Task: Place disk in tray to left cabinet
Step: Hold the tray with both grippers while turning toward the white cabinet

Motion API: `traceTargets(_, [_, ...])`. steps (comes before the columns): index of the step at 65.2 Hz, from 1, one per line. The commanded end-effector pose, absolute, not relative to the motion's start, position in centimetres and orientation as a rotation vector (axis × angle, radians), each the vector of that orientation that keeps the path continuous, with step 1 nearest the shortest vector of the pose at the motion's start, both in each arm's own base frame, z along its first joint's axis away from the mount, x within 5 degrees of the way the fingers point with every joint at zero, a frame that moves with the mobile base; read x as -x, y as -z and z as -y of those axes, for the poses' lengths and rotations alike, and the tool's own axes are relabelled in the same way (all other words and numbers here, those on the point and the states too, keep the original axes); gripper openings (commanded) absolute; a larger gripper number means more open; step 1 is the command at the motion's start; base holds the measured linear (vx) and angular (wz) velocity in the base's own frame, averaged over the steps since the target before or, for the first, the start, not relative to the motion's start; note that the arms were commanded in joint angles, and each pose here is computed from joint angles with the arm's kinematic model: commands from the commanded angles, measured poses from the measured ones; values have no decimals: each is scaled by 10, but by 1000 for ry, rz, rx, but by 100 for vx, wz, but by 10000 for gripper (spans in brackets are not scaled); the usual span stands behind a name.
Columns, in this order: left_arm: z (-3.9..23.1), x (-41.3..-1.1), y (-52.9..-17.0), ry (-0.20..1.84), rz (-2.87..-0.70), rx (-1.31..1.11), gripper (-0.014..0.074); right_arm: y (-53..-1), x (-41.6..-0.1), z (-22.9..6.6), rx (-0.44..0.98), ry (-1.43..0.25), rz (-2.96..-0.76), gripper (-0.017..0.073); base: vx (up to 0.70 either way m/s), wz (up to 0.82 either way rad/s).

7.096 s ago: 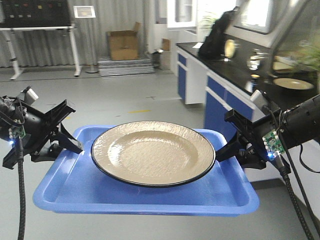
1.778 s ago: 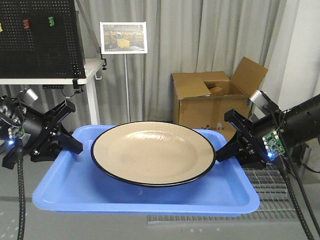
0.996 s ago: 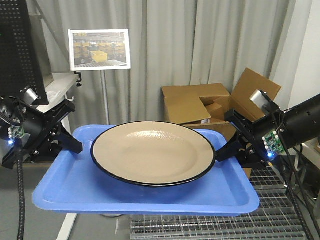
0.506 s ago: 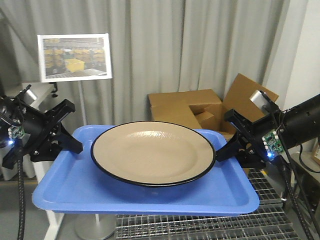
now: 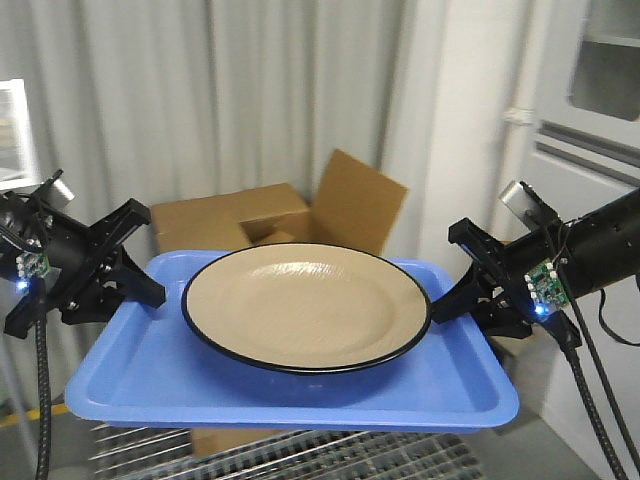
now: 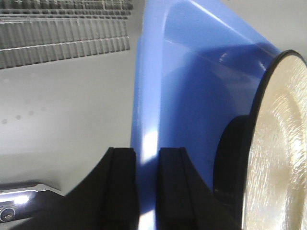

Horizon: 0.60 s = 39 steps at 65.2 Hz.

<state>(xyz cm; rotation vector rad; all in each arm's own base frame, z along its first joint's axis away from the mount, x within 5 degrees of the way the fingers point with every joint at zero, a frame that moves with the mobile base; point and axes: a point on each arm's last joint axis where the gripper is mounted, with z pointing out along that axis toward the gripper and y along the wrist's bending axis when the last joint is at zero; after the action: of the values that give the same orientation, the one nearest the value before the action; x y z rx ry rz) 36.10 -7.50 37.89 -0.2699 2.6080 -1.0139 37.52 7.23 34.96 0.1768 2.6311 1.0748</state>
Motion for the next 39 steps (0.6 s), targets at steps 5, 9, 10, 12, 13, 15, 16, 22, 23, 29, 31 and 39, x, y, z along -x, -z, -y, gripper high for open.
traceTargets(5, [97,-341,-422,1308,-2457,227,-3,-396,-357,-94,-113,-1373,-2459,-6,11,-58])
traceTargets(9, [97,-341,-422,1308,-2457,227,-3,-396,-357,-94,-113,-1373,-2459,-6,11,-60])
traceTargets(10, [97,-341,-422,1308,-2457,227,-3,-396,-357,-94,-113,-1373,-2459,-6,11,-61])
traceTargets(12, [97,-341,-422,1308,-2457,227,-3,-396,-357,-94,-113,-1373,-2459,-6,11,-61])
traceTargets(13, [97,-341,-422,1308,-2457,227,-3,-396,-357,-94,-113,-1373,-2459,-6,11,-61])
traceTargets(15, [97,-341,-422,1308,-2457,227,-3,-396,-357,-94,-113,-1373,-2459,-6,11,-61])
traceTargets(16, [97,-341,-422,1308,-2457,227,-3,-396,-357,-94,-113,-1373,-2459,-6,11,-61])
traceTargets(22, [97,-341,-422,1308,-2457,227,-3,-396,-357,-94,-113,-1373,-2459,-6,11,-60])
traceTargets(23, [97,-341,-422,1308,-2457,227,-3,-396,-357,-94,-113,-1373,-2459,-6,10,-58])
traceTargets(29, [97,-341,-422,1308,-2457,227,-3,-396,-357,-94,-113,-1373,-2459,-6,10,-56])
traceTargets(31, [97,-341,-422,1308,-2457,227,-3,-396,-357,-94,-113,-1373,-2459,-6,10,-55])
traceTargets(39, [97,-341,-422,1308,-2457,227,-3,-396,-357,-94,-113,-1373,-2459,-6,10,-53])
